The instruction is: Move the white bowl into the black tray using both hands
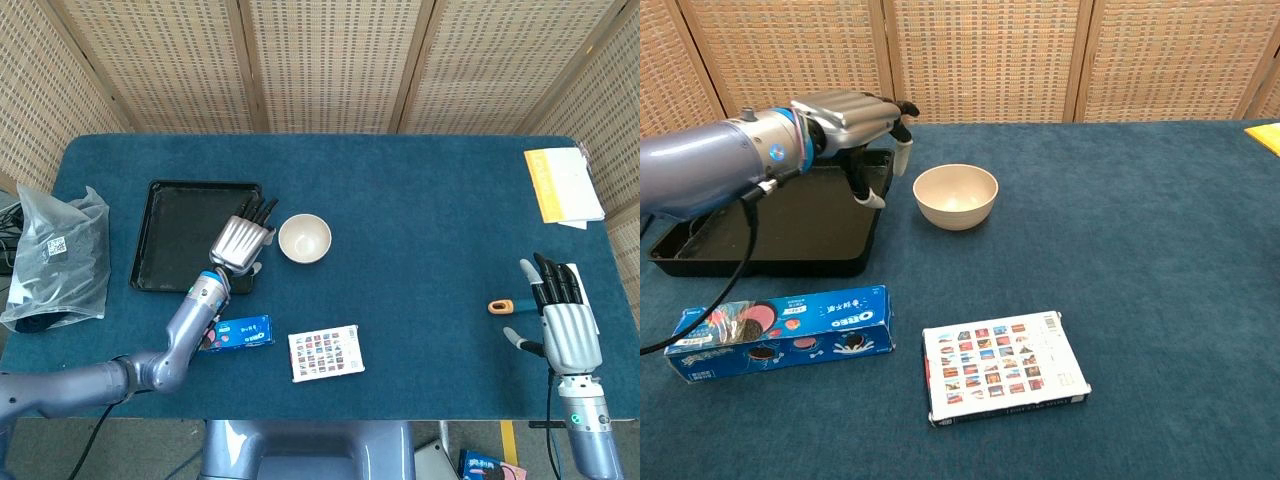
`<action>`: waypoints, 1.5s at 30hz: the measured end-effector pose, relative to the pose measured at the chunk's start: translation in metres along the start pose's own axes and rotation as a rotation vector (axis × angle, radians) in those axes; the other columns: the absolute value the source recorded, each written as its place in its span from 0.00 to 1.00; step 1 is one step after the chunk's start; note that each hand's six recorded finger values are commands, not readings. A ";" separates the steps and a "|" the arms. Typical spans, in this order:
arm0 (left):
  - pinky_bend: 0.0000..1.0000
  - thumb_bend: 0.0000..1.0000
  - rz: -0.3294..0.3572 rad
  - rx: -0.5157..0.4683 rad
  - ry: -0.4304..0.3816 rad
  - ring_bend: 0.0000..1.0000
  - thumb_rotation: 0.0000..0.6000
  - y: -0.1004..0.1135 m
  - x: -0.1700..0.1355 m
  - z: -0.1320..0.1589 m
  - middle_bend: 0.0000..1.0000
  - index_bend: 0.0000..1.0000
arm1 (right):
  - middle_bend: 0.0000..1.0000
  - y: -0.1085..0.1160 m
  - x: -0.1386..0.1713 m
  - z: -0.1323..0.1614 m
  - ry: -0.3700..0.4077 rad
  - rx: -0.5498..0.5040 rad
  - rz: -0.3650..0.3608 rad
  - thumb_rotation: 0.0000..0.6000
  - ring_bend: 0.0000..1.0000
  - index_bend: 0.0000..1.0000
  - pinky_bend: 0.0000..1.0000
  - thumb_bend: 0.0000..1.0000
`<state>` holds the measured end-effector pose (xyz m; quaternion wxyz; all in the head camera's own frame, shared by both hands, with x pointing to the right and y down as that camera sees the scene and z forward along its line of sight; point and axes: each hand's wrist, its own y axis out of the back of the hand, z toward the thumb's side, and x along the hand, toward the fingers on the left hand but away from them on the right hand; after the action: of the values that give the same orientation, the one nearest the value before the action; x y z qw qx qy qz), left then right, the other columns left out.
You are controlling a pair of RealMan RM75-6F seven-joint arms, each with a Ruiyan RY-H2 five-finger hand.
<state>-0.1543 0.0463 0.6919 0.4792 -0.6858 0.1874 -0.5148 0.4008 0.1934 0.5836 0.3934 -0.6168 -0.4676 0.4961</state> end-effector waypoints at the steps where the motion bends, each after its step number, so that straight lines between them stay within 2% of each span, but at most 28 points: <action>1: 0.00 0.20 -0.005 0.006 -0.003 0.00 1.00 -0.002 0.003 0.004 0.00 0.50 | 0.00 0.000 0.000 0.000 -0.001 -0.003 -0.001 1.00 0.00 0.00 0.00 0.21; 11: 0.00 0.20 -0.019 0.035 -0.020 0.00 1.00 -0.014 0.017 0.025 0.00 0.53 | 0.00 0.002 -0.001 -0.002 -0.001 -0.017 -0.010 1.00 0.00 0.00 0.00 0.21; 37: 0.00 0.20 -0.032 0.067 -0.039 0.00 1.00 -0.019 0.051 0.059 0.00 0.58 | 0.00 0.006 -0.002 -0.007 -0.011 -0.041 -0.025 1.00 0.00 0.00 0.00 0.21; 42: 0.00 0.31 -0.038 0.074 -0.036 0.00 1.00 -0.022 0.054 0.061 0.00 0.61 | 0.00 0.006 -0.003 -0.008 -0.013 -0.046 -0.026 1.00 0.00 0.00 0.00 0.21; 45: 0.00 0.34 -0.040 0.082 -0.033 0.00 1.00 -0.024 0.055 0.061 0.00 0.62 | 0.00 0.006 -0.003 -0.008 -0.011 -0.053 -0.024 1.00 0.00 0.00 0.00 0.21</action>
<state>-0.0846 0.0449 0.7408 0.4995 -0.6777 0.1446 -0.5199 0.4092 0.1890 0.5801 0.3802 -0.6185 -0.4904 0.4821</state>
